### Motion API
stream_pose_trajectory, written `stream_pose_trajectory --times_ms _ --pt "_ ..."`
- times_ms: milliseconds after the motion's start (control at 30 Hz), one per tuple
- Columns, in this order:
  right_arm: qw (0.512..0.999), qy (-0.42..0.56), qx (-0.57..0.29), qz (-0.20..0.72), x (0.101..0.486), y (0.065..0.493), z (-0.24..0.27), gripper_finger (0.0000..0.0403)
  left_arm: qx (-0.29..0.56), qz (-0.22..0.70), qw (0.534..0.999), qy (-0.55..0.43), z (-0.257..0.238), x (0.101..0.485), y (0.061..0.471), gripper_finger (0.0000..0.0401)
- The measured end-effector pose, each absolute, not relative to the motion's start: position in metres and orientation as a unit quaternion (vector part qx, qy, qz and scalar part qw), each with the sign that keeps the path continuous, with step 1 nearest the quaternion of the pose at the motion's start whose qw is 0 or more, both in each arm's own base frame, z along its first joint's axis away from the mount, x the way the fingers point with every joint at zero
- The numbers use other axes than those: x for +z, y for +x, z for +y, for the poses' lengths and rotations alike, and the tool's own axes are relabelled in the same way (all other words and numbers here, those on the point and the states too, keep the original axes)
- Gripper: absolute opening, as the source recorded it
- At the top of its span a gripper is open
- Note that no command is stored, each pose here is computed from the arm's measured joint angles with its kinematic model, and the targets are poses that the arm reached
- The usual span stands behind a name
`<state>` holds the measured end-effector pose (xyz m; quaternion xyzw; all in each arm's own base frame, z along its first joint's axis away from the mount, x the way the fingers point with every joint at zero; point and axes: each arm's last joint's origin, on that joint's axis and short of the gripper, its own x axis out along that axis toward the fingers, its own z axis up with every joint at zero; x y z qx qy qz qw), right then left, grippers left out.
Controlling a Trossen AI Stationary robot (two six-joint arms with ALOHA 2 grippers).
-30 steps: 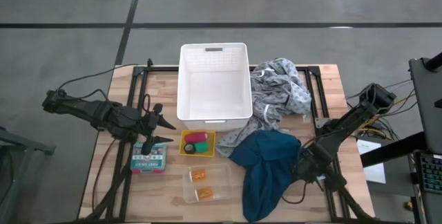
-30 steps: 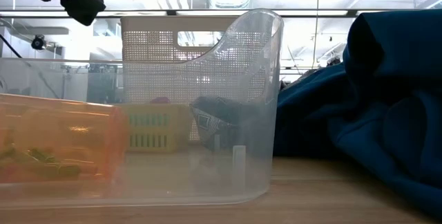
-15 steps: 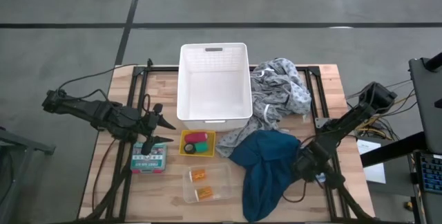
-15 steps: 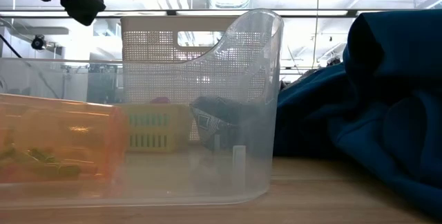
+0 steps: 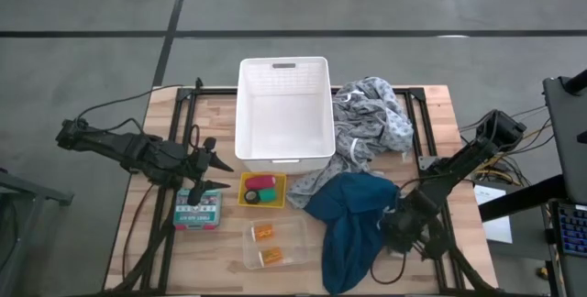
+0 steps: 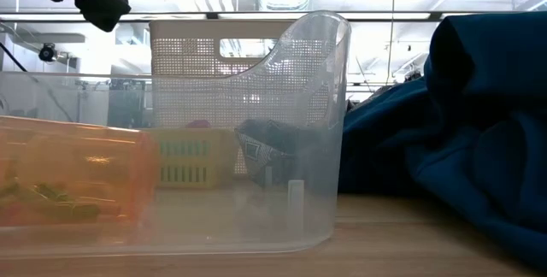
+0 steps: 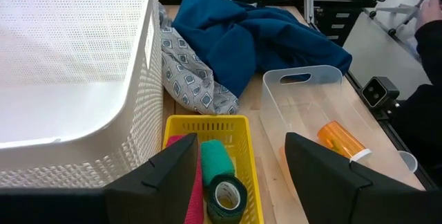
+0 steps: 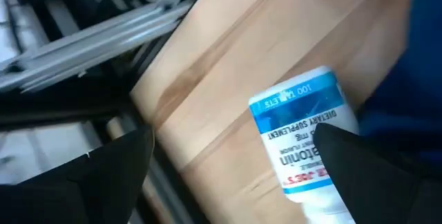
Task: Pick & Place Medicine items
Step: Put the white medicine bottle into the transparent bin
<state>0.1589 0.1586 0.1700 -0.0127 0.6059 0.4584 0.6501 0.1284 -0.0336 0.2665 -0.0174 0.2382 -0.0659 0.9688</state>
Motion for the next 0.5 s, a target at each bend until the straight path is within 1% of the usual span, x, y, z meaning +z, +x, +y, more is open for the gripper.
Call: stream_pose_trajectory --times_ms 133,267,500 --pt "0.68 -0.022 0.457 0.573 0.172 0.165 0.163 0.04 -0.066 0.238 0.969 -0.017 -0.034 0.266 0.128 0.0226" --pt "0.701 0.006 0.459 0.546 0.175 0.171 0.17 0.04 -0.066 0.238 0.969 -0.017 -0.034 0.266 0.128 0.0226" --pt "0.701 0.046 0.458 0.544 0.178 0.168 0.18 0.04 -0.066 0.238 0.969 -0.017 -0.034 0.266 0.128 0.0226"
